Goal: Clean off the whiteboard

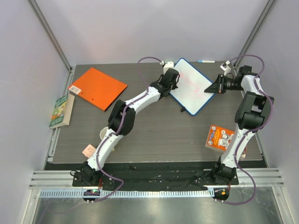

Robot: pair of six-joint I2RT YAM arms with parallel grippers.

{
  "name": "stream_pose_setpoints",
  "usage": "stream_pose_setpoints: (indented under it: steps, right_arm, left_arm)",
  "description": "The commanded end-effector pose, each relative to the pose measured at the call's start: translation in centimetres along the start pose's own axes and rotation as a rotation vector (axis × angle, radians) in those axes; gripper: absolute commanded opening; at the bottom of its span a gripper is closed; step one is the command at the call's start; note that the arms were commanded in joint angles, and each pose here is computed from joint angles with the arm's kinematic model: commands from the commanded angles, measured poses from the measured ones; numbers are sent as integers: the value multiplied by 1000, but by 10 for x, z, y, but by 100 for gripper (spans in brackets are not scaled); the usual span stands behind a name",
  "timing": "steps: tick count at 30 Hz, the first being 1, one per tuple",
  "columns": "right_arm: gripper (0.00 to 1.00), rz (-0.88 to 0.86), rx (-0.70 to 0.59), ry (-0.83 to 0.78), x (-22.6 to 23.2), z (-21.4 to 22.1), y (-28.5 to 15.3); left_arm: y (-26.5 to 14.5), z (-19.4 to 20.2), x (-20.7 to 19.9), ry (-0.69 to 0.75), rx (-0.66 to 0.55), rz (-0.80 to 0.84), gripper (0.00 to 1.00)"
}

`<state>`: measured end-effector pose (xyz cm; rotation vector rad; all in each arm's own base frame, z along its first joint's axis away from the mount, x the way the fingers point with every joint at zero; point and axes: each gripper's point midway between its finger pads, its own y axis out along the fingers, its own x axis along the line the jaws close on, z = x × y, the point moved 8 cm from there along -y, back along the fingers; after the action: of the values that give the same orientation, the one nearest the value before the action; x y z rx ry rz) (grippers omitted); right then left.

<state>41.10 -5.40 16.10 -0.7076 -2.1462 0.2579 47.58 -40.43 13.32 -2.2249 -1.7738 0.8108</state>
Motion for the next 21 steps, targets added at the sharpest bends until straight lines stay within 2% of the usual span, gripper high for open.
stream_pose_setpoints:
  steps: [1,5,8,13,21]
  right_arm:
    - [2,105,188,-121,-12,24,21]
    - [1,97,209,-131,-12,24,25]
    - [1,96,227,-144,-10,24,29]
    - [1,106,257,-171,-5,24,33]
    - [1,118,306,-201,-1,26,43]
  left_arm:
    - [10,10,-18,33,-4,152,0]
    - [-5,2,-50,102,-21,291,0]
    - [-8,-4,-58,122,-11,339,0]
    - [-11,-9,-62,199,-18,377,0]
    - [-8,-18,-57,236,-72,331,0]
